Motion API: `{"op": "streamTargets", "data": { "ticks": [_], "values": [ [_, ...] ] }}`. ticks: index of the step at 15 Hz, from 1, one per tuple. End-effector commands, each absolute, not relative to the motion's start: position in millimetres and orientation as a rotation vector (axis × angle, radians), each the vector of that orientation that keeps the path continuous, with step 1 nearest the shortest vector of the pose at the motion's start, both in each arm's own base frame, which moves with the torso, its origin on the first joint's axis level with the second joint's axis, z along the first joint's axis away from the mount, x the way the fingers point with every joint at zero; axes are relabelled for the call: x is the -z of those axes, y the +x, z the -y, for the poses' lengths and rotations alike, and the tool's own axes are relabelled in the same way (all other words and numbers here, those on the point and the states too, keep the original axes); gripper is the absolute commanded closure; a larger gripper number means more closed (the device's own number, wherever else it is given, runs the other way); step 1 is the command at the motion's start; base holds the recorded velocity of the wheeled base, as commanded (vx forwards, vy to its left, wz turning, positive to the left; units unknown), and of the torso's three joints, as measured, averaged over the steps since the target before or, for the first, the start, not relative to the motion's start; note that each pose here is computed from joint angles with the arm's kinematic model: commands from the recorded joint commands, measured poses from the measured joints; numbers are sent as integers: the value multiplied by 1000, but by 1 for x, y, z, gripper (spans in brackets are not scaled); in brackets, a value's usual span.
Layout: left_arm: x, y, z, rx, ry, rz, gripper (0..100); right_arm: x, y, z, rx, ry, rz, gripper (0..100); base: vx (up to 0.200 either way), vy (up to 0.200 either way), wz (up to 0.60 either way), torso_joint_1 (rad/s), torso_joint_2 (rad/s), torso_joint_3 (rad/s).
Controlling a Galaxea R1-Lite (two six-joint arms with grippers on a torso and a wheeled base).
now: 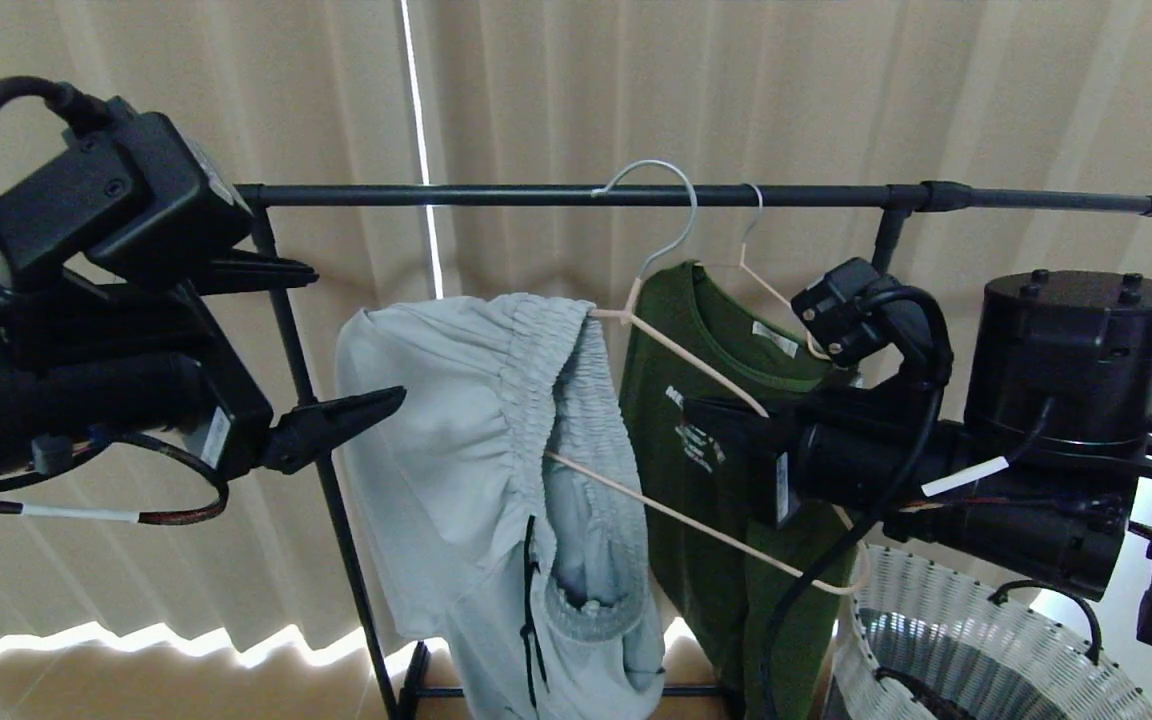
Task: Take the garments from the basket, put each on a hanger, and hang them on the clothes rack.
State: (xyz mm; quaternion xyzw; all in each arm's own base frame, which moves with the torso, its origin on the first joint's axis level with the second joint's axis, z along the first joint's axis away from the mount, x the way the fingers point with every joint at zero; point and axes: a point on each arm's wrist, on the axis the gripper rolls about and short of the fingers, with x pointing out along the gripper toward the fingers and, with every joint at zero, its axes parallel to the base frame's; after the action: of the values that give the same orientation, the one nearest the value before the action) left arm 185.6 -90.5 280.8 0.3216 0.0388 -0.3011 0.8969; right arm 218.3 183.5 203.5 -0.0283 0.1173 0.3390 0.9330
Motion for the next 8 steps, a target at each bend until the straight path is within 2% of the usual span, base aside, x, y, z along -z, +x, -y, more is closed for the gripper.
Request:
{"op": "streamTargets", "data": {
  "ticks": [1, 4, 7, 8],
  "values": [
    [-275, 200, 98, 640, 704, -88, 0, -206, 213, -183, -713, -54, -231, 100, 0, 0, 0, 0, 0, 0],
    [-268, 213, 117, 681, 811, 4, 0, -200, 204, -193, -779, -61, -254, 100, 0, 0, 0, 0, 0, 0],
    [-265, 214, 119, 693, 828, 2, 0, -199, 198, -197, -803, -66, -260, 100, 0, 0, 0, 0, 0, 0],
    [-262, 218, 119, 691, 875, 4, 0, -200, 196, -199, -817, -66, -255, 100, 0, 0, 0, 0, 0, 0]
  ]
}}
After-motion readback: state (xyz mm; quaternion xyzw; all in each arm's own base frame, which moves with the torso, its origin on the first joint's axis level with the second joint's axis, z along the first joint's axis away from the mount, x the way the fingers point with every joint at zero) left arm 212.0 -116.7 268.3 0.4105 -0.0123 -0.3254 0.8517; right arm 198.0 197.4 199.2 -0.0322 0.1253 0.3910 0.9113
